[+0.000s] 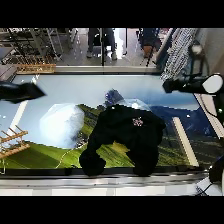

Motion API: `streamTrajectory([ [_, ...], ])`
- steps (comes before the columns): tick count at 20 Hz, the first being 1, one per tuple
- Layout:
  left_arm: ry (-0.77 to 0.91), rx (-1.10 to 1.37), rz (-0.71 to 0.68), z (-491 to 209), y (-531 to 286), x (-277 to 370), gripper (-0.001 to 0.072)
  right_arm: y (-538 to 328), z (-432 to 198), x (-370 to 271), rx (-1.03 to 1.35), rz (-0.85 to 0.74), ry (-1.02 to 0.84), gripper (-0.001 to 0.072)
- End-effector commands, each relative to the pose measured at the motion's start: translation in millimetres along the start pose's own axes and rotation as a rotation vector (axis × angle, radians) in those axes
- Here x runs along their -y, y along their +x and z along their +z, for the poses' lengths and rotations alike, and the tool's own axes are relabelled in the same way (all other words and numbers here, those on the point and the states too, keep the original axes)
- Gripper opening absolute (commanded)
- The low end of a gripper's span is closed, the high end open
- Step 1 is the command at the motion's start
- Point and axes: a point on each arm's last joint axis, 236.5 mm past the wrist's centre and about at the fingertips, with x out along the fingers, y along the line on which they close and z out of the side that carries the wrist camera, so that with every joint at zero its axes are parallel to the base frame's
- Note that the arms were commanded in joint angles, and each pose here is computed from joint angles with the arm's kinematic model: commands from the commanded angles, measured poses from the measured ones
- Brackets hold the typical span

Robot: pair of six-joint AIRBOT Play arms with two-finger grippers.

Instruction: Fold the clothes and pants, and hang the long-sleeved shirts on hangers.

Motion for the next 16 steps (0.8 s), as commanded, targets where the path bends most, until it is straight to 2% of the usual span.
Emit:
streamTrajectory([
  [1,0.100,-0.186,-0.191,-29.2,123.6,75.5,0.0712,40.8,-72.9,-32.2,-0.318,0.314,0.070,0.0584],
  [3,0.084,-0.286,-0.196,-59.0,193.1,91.4,0.0711,61.8,-95.5,-16.4,-0.403,0.279,0.060,0.0585],
  [6,0.027,-0.522,-0.158,-125.8,256.0,75.6,0.0711,82.1,-109.2,3.2,-0.435,0.236,-0.034,0.0612],
  [7,0.003,-0.606,-0.133,-146.7,262.6,65.9,0.0711,87.5,-112.8,5.5,-0.443,0.237,-0.066,0.0640],
  [11,-0.010,-0.797,0.026,-189.1,259.6,22.6,0.0711,117.5,-135.1,13.0,-0.509,0.207,-0.195,0.0639],
  [14,-0.032,-0.849,0.028,-199.0,254.3,23.8,0.0704,152.0,-147.8,1.3,-0.528,0.200,-0.277,0.0638],
  [15,-0.040,-0.870,0.009,-203.3,252.9,29.1,0.0677,163.2,-150.8,-5.3,-0.526,0.201,-0.300,0.0631],
  [16,-0.047,-0.882,-0.019,-206.1,253.4,36.2,0.0582,174.3,-153.5,-15.7,-0.522,0.208,-0.321,0.0628],
])
